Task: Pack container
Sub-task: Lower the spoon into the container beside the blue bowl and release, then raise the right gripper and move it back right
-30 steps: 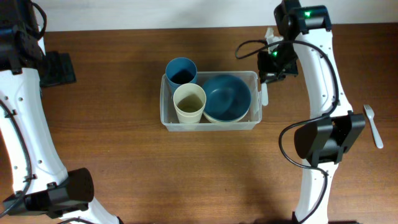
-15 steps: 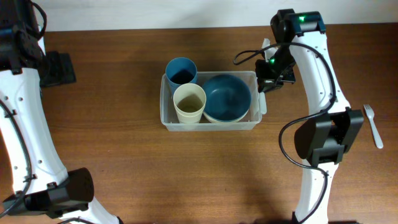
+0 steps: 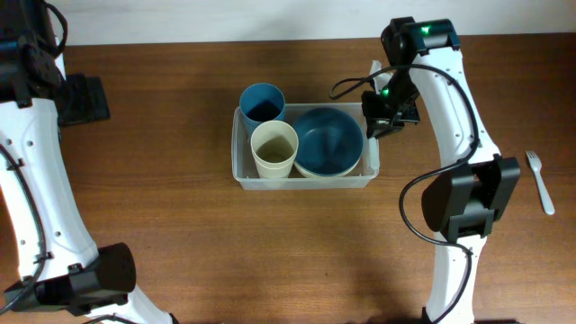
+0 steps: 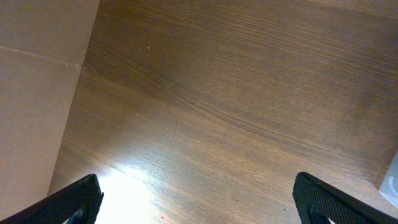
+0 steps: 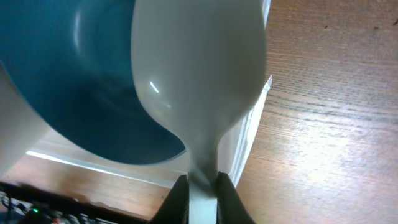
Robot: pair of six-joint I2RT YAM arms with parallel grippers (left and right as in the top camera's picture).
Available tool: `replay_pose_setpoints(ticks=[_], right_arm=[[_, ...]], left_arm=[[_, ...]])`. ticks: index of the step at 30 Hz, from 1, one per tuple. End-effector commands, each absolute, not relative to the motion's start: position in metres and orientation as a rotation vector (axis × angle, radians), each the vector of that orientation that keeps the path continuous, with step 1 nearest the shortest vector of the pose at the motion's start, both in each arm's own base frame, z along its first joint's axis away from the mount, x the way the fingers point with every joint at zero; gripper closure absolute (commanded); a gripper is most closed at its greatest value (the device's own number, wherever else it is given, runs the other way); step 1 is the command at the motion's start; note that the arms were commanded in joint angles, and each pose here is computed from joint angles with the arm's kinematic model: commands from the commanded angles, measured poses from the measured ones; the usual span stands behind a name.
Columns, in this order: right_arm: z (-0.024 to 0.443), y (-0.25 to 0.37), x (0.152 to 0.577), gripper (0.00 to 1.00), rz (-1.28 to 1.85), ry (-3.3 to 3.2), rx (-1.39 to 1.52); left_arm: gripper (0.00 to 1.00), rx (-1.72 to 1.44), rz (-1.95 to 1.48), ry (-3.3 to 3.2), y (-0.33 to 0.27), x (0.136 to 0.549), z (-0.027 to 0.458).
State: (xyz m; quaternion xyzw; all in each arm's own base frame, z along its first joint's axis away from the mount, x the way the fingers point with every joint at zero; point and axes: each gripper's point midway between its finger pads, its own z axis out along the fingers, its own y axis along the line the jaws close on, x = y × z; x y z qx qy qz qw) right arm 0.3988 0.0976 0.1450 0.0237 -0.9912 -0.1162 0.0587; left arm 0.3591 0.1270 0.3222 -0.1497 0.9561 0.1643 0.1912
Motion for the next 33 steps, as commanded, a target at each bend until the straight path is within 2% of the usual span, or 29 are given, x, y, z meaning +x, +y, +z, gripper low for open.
replay_pose_setpoints(ticks=[1,3,5,8,13,16,17,18,24,27,33], right_arm=[[0.158,0.097,0.396,0.87,-0.341,-3.037,0.076],[0.158,0.097,0.396,0.86,-0.337,-3.038,0.077],[0.158,0.096,0.396,0.78,-0.328,-3.04,0.078],[0.158,0.096,0.396,0.76,-0.329,-3.04,0.078],[0.156,0.086,0.398,0.63,-0.242,-3.055,0.078],[0.156,0.068,0.401,0.42,-0.145,-3.074,0.056],[0.159,0.058,0.405,0.13,-0.143,-3.09,0.02],[0.162,0.051,0.408,0.01,-0.145,-3.104,-0.023],[0.201,-0.008,0.431,0.01,-0.165,-3.241,-0.327],[0.225,-0.047,0.436,0.01,-0.151,-3.328,-0.391],[0.248,-0.151,0.408,0.01,-0.05,-3.382,-0.554]], left_arm=[[0.0,-0.427,0.479,2.64,0.129,0.354,0.336],[0.0,-0.427,0.479,2.64,0.129,0.354,0.336],[0.0,-0.427,0.479,2.64,0.129,0.354,0.336],[0.0,-0.427,0.479,2.64,0.129,0.354,0.336],[0.0,-0.427,0.479,2.64,0.129,0.354,0.336],[0.0,-0.427,0.479,2.64,0.129,0.354,0.336],[0.0,-0.427,0.479,2.64,0.129,0.354,0.336],[0.0,-0.427,0.479,2.64,0.129,0.354,0.336],[0.0,-0.427,0.48,2.64,0.129,0.354,0.336],[0.0,-0.427,0.479,2.64,0.129,0.354,0.336],[0.0,-0.427,0.479,2.64,0.129,0.354,0.336]])
